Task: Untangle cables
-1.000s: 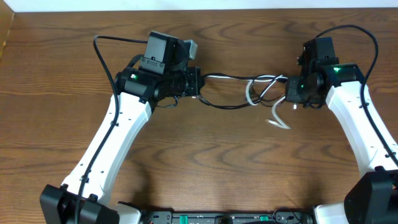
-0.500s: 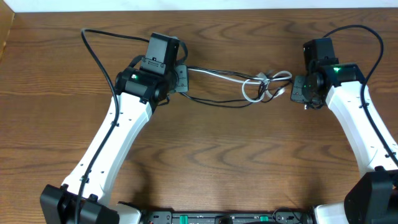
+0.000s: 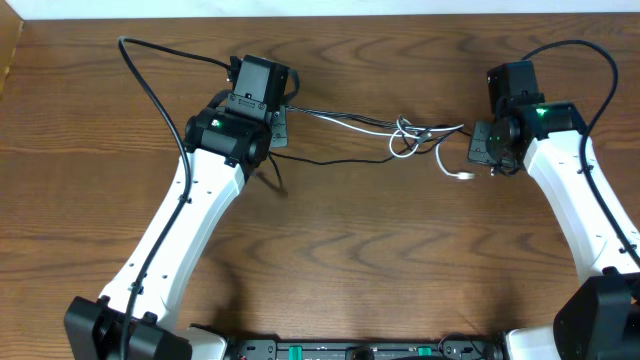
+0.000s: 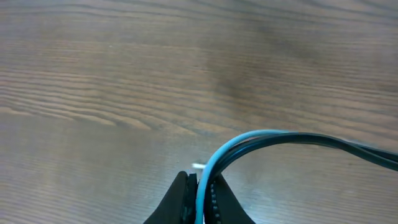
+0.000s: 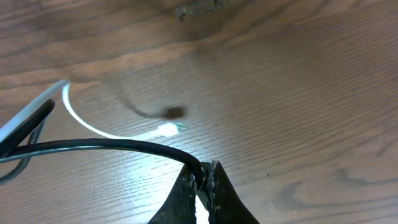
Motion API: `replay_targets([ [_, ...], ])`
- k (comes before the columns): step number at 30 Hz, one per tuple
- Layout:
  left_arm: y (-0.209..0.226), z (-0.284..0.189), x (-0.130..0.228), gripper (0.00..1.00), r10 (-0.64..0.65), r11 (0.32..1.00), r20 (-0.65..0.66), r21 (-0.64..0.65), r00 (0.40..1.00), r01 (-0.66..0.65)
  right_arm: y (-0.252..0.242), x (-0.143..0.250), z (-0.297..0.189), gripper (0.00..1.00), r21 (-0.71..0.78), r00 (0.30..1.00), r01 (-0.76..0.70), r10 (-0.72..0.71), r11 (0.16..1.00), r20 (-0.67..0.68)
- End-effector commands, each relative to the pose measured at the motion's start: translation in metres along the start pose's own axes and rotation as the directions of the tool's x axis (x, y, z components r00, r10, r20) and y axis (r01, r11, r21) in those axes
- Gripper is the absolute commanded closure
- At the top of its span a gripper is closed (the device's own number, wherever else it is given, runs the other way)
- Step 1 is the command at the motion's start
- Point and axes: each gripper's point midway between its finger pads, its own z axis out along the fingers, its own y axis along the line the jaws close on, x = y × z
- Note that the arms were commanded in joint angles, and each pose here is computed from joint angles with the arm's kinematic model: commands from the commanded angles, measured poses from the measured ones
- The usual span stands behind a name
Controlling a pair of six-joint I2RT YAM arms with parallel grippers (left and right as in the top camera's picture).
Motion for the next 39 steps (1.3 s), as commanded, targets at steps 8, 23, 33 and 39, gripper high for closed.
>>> replay_targets([
  [8, -0.075, -0.028, 0.029, 0.93, 0.277, 0.835, -0.036, 0.504, 0.96, -0.222, 0.079, 0.014, -0.029, 0.48, -0.508, 0.965, 0.236, -0.263, 0.828, 0.018],
  [23, -0.108, -0.057, 0.044, 0.92, 0.313, 0.671, -0.04, 0.716, 0.949, -0.191, 0.141, 0.0, -0.02, 0.41, -0.608, 0.974, 0.214, -0.217, 0.764, 0.07],
  [33, -0.108, -0.057, 0.044, 0.93, 0.297, 0.679, -0.059, 0.715, 0.953, -0.167, 0.181, 0.019, 0.045, 0.52, -0.629, 0.957, 0.226, -0.291, 0.744, 0.0],
  [39, -0.108, -0.057, 0.044, 0.93, 0.297, 0.679, -0.059, 0.715, 0.953, -0.167, 0.203, 0.026, 0.064, 0.73, -0.659, 0.947, 0.247, -0.321, 0.71, 0.01],
])
